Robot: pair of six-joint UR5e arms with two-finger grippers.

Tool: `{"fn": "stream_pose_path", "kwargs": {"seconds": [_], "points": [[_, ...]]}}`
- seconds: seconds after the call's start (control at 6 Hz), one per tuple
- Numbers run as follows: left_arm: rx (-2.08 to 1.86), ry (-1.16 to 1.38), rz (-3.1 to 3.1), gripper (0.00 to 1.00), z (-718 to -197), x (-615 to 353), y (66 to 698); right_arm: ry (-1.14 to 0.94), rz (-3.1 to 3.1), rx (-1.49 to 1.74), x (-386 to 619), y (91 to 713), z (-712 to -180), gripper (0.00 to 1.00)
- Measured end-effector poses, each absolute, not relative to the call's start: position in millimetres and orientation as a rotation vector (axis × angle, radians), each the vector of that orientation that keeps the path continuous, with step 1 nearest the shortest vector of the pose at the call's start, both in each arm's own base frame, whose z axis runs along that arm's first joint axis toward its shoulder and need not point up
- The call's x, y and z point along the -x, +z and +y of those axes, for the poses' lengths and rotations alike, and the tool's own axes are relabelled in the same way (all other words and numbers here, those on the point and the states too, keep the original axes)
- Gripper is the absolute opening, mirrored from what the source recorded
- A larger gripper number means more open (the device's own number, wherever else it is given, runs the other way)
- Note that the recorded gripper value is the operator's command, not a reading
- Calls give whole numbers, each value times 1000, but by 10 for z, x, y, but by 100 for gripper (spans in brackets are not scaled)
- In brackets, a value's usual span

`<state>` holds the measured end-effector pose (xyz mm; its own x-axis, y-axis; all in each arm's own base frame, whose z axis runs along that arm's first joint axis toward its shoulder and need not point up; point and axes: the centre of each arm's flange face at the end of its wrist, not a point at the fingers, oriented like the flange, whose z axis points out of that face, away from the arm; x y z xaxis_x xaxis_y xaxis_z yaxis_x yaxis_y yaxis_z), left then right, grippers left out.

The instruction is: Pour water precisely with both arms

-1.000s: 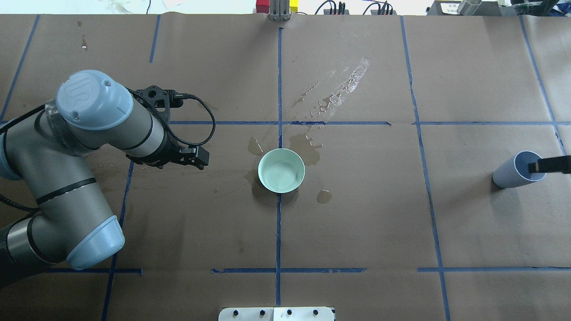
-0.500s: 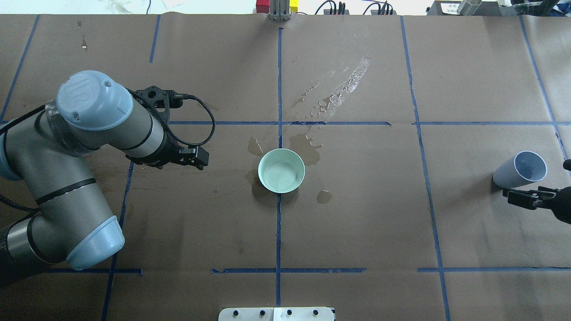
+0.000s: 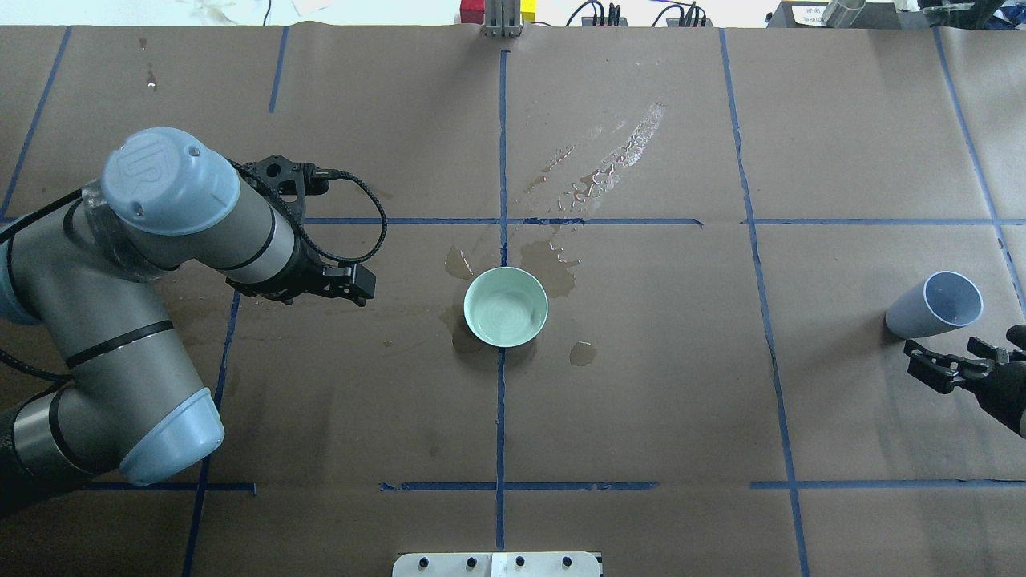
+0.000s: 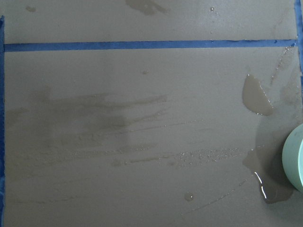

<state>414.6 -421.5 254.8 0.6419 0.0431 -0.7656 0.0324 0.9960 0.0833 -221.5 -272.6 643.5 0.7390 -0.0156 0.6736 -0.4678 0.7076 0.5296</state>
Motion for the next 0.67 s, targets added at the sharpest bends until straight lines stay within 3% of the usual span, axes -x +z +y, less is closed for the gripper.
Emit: {"fn": "stream_pose_path", "kwargs": {"seconds": [0.67], "points": [[-76, -20, 875, 100, -4197, -4161, 2556, 377, -671, -905, 2416, 6448, -2872, 100]]}}
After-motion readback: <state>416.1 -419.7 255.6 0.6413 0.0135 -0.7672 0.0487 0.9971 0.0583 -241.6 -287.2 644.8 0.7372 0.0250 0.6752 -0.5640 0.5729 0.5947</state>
